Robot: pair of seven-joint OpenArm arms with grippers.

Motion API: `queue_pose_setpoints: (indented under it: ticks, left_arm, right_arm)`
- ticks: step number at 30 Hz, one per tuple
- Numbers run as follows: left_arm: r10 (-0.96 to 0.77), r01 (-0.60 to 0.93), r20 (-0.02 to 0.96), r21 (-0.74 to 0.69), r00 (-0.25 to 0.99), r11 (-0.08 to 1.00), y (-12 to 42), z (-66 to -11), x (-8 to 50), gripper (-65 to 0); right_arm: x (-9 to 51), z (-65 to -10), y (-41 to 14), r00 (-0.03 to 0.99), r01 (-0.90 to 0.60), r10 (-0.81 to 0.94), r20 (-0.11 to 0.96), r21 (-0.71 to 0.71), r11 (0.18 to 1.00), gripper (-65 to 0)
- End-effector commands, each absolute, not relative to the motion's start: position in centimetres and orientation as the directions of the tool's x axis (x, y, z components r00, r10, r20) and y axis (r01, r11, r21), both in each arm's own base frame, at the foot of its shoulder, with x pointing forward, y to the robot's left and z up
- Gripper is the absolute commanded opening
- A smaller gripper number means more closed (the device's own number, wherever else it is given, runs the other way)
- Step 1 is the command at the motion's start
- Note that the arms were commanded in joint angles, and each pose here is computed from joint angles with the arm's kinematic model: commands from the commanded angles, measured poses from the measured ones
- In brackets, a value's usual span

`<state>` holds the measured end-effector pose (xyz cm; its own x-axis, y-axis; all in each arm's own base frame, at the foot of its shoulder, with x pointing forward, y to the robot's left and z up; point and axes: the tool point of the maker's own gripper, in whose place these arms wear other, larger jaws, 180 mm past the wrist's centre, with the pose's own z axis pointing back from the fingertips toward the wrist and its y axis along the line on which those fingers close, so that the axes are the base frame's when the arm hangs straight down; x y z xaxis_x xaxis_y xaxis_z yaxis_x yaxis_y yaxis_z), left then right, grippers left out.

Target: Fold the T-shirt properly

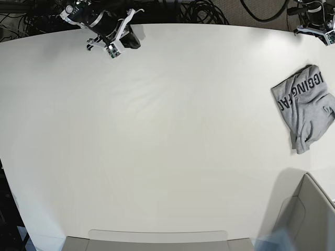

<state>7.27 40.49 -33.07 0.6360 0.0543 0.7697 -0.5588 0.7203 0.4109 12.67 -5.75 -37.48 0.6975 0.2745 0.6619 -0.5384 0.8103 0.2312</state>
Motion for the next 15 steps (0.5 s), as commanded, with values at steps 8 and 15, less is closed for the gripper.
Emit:
queue_pose_setpoints:
  ticks: [8, 15]
  left_arm:
    - [0.095, -0.522, 0.676, 0.464, 0.731, 0.716, 40.4, -34.0, 3.1, -65.0]
    - [0.199, -0.502, 0.565, 0.451, 0.801, 0.738, 39.7, -37.8, -2.0, -65.0]
  right_arm:
    - [7.6, -38.9, -6.1, 0.755, -0.529, 0.32, 0.572, 0.243, 0.813, -65.0]
    - [3.5, -41.1, -6.5, 0.816, -0.496, 0.352, 0.46, 0.242, 0.834, -65.0]
